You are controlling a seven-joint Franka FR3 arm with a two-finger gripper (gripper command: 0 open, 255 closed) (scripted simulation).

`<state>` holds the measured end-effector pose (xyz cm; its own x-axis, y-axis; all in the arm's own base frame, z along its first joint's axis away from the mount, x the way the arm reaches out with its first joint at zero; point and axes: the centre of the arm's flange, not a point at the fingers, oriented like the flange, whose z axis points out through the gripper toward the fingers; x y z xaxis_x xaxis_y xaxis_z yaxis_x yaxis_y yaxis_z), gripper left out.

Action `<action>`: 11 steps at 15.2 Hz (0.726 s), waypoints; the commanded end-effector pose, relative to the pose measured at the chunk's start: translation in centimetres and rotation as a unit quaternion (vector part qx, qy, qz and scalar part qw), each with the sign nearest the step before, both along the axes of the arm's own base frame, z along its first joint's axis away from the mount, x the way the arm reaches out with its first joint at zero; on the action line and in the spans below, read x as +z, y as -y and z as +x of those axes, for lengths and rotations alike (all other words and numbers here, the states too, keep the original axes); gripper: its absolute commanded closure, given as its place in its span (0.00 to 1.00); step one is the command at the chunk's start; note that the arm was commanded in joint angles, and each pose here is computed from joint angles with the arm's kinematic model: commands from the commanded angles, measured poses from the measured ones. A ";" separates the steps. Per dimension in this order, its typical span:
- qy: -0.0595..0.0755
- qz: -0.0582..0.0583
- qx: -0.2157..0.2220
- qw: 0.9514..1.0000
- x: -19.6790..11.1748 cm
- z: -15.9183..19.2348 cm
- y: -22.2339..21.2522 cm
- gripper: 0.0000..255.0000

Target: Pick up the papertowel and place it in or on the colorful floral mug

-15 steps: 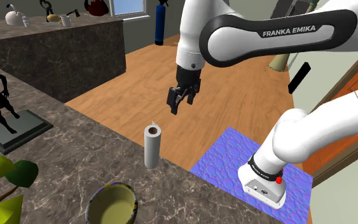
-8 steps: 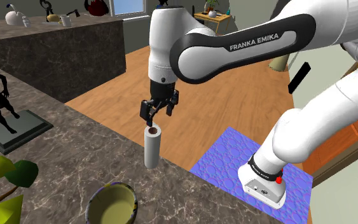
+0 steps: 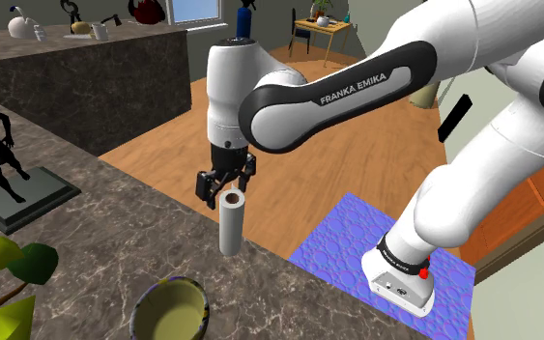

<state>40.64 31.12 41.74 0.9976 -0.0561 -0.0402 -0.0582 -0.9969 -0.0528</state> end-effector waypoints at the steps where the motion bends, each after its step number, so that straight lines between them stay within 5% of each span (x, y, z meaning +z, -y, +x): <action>1: 0.000 0.000 0.000 1.000 -1.1 0.0 0.1 0.00; 10: 0.000 0.000 0.000 1.000 -1.4 -0.1 0.0 0.00; 11: 0.000 0.000 0.000 1.000 -1.4 -0.1 0.0 1.00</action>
